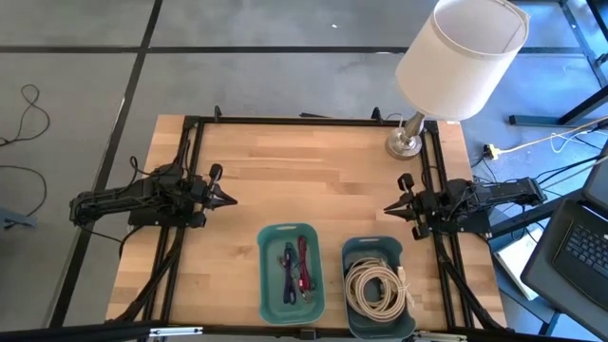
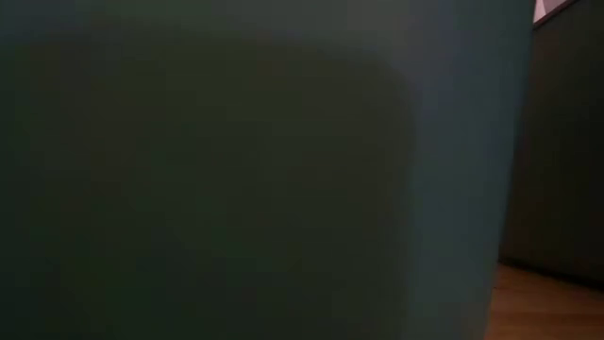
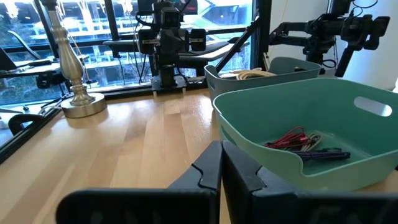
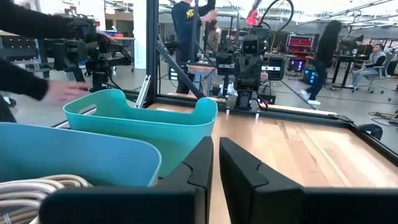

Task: Pick and place USB-C Cables
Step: Return to Home Position

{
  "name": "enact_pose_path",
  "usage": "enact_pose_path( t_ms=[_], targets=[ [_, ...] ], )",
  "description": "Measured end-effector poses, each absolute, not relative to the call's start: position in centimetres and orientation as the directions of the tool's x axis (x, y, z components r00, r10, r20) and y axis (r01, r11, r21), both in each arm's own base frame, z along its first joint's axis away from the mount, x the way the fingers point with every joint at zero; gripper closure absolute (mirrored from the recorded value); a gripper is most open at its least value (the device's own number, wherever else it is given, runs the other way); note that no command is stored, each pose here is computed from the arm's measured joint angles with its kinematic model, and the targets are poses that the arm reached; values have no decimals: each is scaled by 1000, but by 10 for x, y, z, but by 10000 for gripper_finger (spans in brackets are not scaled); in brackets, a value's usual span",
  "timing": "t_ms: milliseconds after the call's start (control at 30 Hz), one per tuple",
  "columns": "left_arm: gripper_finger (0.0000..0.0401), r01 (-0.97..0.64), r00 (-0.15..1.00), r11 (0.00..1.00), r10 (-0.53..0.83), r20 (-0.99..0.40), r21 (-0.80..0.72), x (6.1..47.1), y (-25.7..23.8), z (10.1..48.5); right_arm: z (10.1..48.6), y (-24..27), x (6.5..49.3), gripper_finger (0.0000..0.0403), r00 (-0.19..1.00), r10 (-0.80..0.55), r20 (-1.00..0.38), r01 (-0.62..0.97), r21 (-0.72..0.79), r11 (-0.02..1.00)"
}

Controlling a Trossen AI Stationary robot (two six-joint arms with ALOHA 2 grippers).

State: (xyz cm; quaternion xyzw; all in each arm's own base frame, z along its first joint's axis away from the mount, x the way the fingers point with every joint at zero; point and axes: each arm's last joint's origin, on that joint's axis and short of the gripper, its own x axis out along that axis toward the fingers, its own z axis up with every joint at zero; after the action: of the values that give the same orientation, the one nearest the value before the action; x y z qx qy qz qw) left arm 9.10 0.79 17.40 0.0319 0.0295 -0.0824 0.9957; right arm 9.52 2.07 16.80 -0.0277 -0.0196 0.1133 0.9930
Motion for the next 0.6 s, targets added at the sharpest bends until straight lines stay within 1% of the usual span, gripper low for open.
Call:
enact_pose_path(
  t_ms=[167,233,300,367,433,467,500,533,600],
  targets=[
    [395,172,984,984,-168,-64,55,91,7,174,168,21,95,370,974,226,33,-224,-58,973],
    [396,195,979,980,-192,-64,44,91,5,174,168,21,95,370,974,226,33,-224,-61,973],
    [398,222,975,969,-219,-40,109,92,2,175,168,21,95,370,974,226,33,-224,-61,973],
    [399,198,976,958,-213,51,209,92,-1,184,168,21,95,370,974,226,33,-224,-58,973],
    [398,104,981,959,-142,128,264,92,-3,192,168,21,95,370,974,226,33,-224,-61,973],
    [397,29,985,961,-75,157,276,93,-2,190,168,21,95,370,974,226,33,-224,-61,973],
    [396,-59,984,962,11,178,267,95,-1,184,168,21,95,370,974,226,33,-224,-61,973],
    [395,-135,982,963,98,162,234,96,0,181,168,21,95,370,974,226,33,-224,-59,973],
    [393,-256,958,954,229,172,154,95,1,183,168,21,95,370,974,226,33,-224,-58,973]
  ],
)
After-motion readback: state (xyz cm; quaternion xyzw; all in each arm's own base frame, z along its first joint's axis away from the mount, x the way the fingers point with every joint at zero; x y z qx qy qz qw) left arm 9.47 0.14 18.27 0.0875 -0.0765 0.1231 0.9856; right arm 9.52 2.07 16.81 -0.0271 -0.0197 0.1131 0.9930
